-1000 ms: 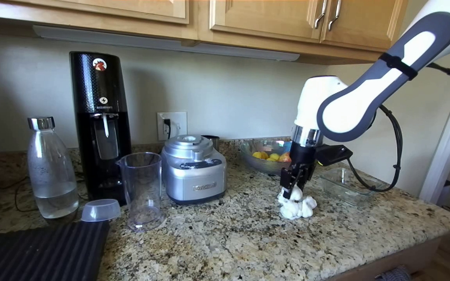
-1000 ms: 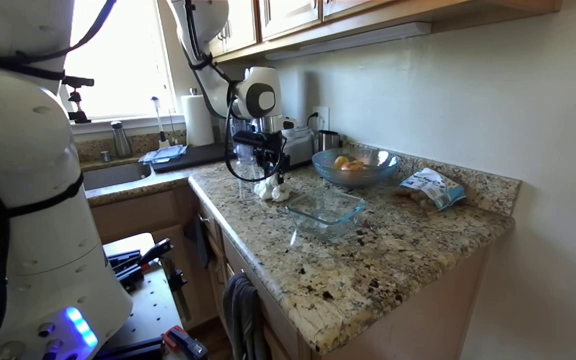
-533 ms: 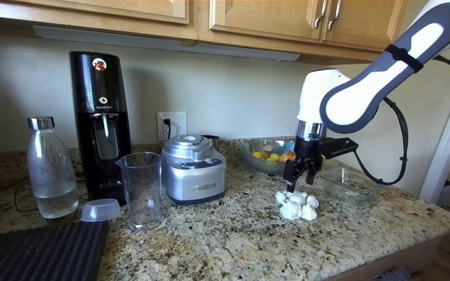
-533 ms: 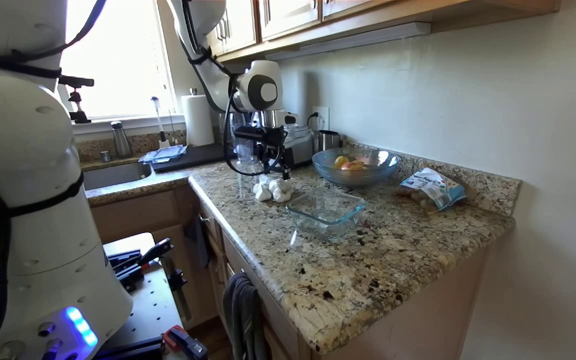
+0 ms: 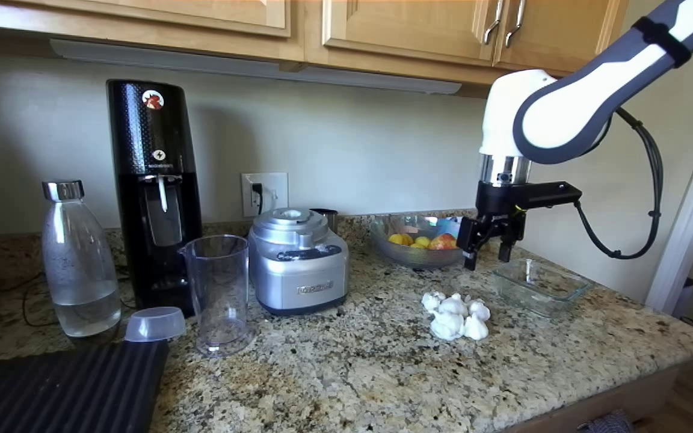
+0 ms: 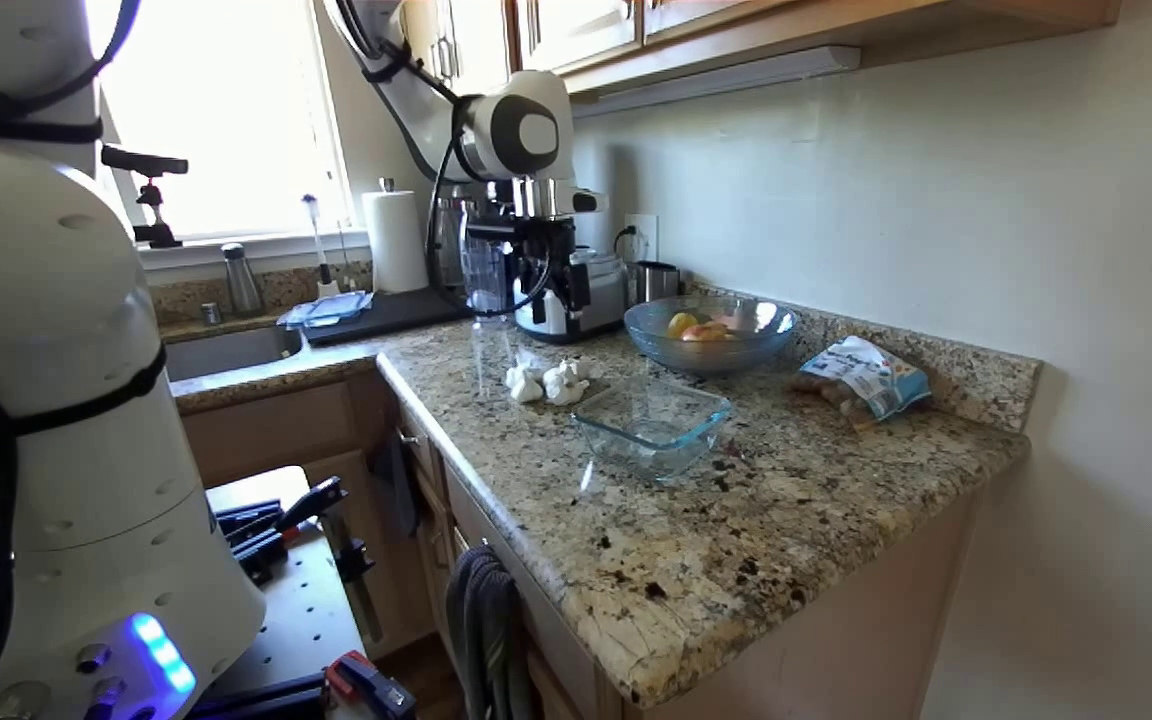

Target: Remove the cloves of garlic from the glass bowl and put it on the counter

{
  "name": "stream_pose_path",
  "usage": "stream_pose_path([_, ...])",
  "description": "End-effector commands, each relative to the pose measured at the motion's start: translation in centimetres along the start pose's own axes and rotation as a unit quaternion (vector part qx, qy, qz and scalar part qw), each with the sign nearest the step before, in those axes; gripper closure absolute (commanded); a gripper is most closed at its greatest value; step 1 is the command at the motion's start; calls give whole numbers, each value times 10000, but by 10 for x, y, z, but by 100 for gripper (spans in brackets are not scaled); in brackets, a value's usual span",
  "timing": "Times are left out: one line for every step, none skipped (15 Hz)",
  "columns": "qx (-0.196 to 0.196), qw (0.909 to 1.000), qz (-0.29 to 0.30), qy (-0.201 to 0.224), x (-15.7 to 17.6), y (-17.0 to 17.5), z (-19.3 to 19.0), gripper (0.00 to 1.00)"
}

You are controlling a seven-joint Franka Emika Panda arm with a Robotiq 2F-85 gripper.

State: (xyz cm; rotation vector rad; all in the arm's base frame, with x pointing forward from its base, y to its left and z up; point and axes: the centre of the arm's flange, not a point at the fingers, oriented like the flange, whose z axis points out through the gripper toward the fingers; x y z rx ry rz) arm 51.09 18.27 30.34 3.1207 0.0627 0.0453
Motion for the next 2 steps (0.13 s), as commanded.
stream_pose_path([-2,10000,88,18,-1,4,-3,0])
stream_pose_path([-6,9999,139,21,-3,7,-4,0])
